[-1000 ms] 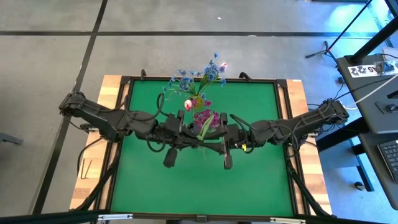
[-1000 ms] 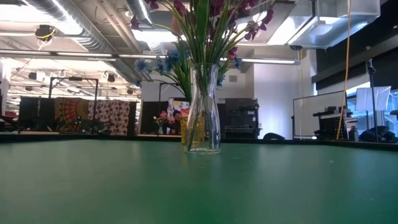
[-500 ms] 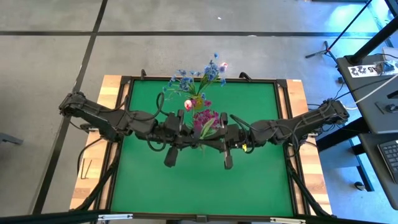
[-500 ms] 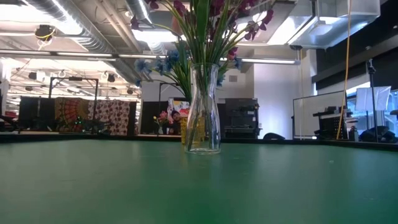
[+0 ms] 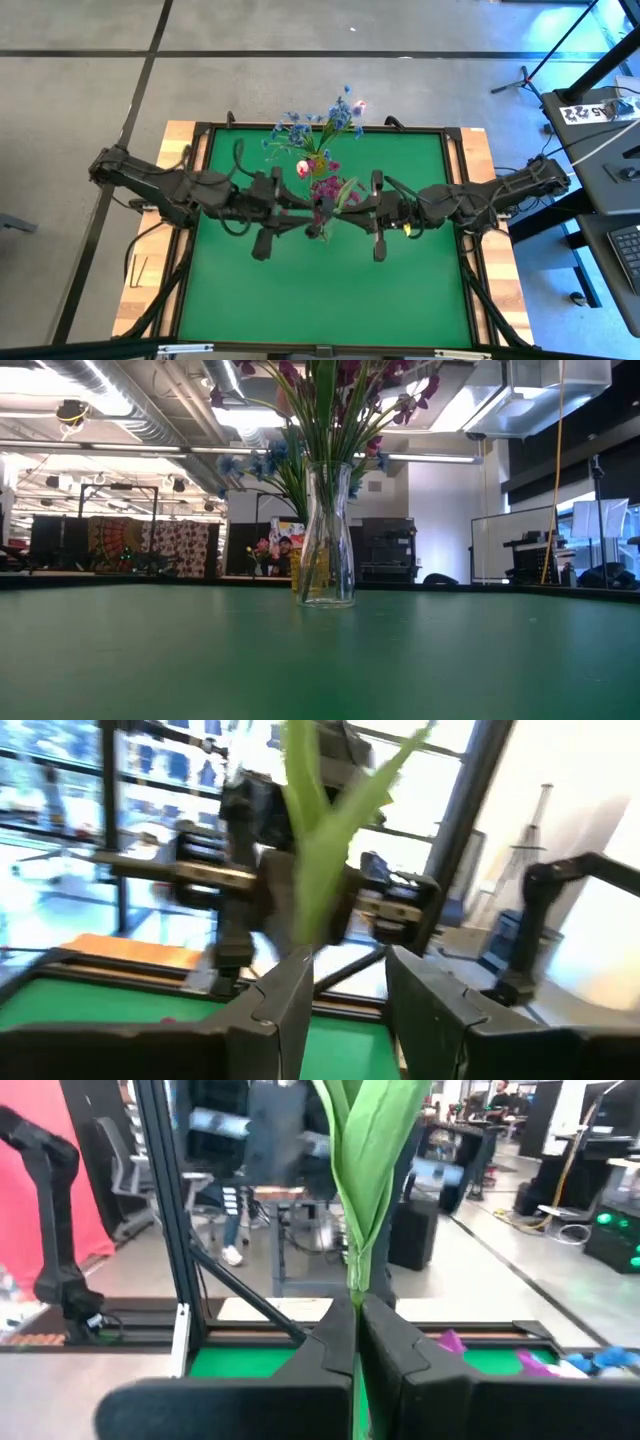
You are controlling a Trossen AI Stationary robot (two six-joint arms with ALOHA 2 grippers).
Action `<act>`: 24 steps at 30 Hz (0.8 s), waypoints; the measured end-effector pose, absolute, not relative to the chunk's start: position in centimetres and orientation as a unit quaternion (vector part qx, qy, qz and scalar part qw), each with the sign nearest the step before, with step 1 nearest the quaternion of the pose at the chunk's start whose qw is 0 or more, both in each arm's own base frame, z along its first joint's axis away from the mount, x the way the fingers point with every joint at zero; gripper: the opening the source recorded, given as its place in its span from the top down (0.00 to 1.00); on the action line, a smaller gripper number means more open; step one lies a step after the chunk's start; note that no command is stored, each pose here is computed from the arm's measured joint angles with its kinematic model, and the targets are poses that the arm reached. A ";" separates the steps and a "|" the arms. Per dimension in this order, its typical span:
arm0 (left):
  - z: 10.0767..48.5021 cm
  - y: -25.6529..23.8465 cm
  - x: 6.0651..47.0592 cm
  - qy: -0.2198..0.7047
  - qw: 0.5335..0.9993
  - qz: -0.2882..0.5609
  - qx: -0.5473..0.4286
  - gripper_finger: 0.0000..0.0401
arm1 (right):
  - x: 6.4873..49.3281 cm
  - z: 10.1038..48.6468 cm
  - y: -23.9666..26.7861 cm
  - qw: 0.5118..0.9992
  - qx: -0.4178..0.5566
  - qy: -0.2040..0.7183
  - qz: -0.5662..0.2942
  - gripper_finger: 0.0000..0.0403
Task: Sort flowers into vase by color
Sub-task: Put the black flower into the transparent vase
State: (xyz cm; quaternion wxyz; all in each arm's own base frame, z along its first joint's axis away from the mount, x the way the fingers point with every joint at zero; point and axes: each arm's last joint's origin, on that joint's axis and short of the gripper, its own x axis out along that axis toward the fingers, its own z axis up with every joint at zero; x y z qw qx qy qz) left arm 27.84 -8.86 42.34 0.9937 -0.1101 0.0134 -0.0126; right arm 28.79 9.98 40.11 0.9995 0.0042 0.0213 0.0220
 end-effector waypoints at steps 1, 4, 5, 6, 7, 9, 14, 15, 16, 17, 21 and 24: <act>42.6 -8.7 27.3 0.013 0.994 -0.005 -0.109 0.69 | 28.5 40.1 10.2 1.000 0.000 0.025 0.018 0.99; 43.2 -8.3 25.9 0.016 0.994 0.017 -0.106 0.69 | 27.7 40.3 11.0 0.999 -0.022 0.026 0.001 0.99; 43.4 -8.2 25.4 0.018 0.994 0.025 -0.104 0.69 | 27.3 40.4 11.4 0.999 -0.028 0.026 -0.002 0.99; 43.5 -8.0 24.9 0.020 0.994 0.033 -0.102 0.69 | 26.9 40.4 11.7 0.999 -0.033 0.025 -0.006 0.99; 43.6 -7.9 24.5 0.023 0.994 0.042 -0.097 0.69 | 26.6 40.2 12.1 0.999 -0.039 0.024 -0.010 0.99; 43.6 -7.6 23.9 0.034 0.994 0.063 -0.081 0.69 | 25.9 39.7 12.8 0.998 -0.044 0.022 -0.024 0.99; 43.0 -7.3 23.3 0.073 0.992 0.098 -0.042 0.69 | 24.9 37.1 13.3 0.998 -0.043 0.003 -0.042 0.99; 42.9 -7.3 23.2 0.076 0.991 0.102 -0.038 0.69 | 24.8 36.7 13.2 0.998 -0.039 -0.003 -0.042 0.99; 42.8 -7.3 23.2 0.081 0.991 0.106 -0.033 0.69 | 24.6 36.2 13.1 0.999 -0.035 -0.008 -0.038 0.99; 42.7 -7.3 23.2 0.085 0.990 0.106 -0.028 0.69 | 24.4 35.8 12.9 0.999 -0.034 -0.014 -0.035 0.99; 42.6 -7.1 23.1 0.091 0.988 0.128 -0.009 0.69 | 23.7 33.9 12.6 0.997 -0.049 -0.049 -0.029 0.99; 42.6 -7.2 23.0 0.091 0.985 0.144 0.008 0.70 | 23.1 32.6 12.4 0.995 -0.040 -0.091 -0.008 0.99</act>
